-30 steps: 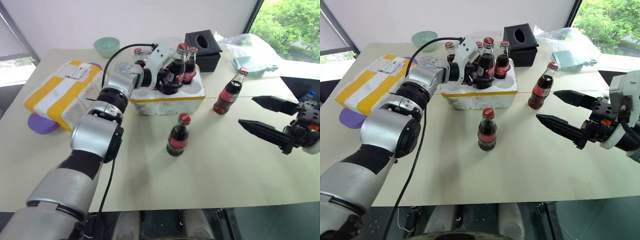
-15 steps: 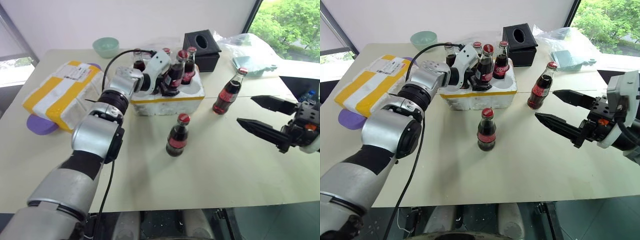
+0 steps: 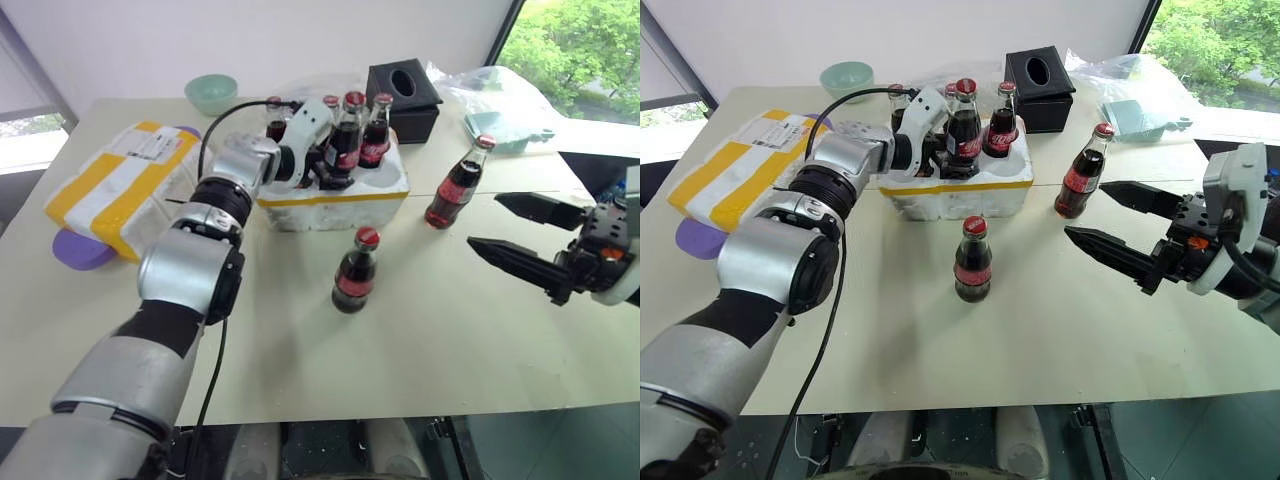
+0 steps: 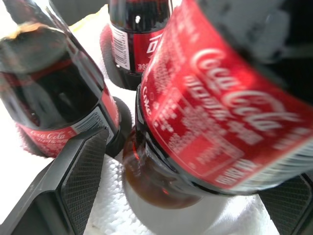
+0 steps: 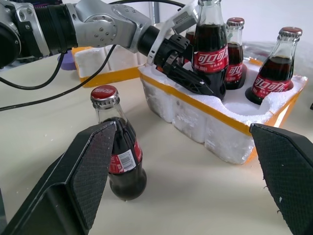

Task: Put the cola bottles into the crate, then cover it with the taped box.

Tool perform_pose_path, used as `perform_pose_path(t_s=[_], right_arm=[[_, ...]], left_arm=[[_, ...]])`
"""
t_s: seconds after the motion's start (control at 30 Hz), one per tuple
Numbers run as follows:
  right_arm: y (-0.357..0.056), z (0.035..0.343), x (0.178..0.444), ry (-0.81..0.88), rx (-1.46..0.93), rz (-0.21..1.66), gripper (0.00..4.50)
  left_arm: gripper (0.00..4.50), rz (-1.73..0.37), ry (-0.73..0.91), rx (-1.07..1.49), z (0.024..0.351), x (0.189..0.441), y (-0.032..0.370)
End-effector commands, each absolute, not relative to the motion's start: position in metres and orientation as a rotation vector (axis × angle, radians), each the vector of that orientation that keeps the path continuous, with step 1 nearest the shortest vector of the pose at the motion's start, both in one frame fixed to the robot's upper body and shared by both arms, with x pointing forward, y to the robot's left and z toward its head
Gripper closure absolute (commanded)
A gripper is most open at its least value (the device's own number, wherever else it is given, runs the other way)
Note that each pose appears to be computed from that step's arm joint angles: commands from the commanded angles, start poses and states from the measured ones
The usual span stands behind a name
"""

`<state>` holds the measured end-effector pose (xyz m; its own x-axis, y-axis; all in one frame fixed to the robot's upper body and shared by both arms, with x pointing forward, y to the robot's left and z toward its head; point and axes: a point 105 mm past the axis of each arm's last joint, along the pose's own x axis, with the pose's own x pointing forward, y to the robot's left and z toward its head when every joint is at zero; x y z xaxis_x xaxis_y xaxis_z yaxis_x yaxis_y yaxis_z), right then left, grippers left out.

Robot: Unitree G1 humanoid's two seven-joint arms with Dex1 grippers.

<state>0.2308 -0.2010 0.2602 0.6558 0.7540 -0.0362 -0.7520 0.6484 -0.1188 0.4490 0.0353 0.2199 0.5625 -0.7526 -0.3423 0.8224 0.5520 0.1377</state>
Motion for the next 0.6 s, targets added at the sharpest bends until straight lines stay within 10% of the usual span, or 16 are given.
perform_pose_path(t_s=[0.03,0.6], right_arm=[[-0.1997,0.2652,0.2293,-0.046,-0.145,0.857,0.0],[-0.198,0.2607,0.2311,-0.039,-0.133,0.864,0.0]], left_arm=[[0.05,-0.939,0.162,0.25,0.2622,0.4496,0.035],[0.05,-0.974,0.124,0.348,0.2679,0.4471,0.0397]])
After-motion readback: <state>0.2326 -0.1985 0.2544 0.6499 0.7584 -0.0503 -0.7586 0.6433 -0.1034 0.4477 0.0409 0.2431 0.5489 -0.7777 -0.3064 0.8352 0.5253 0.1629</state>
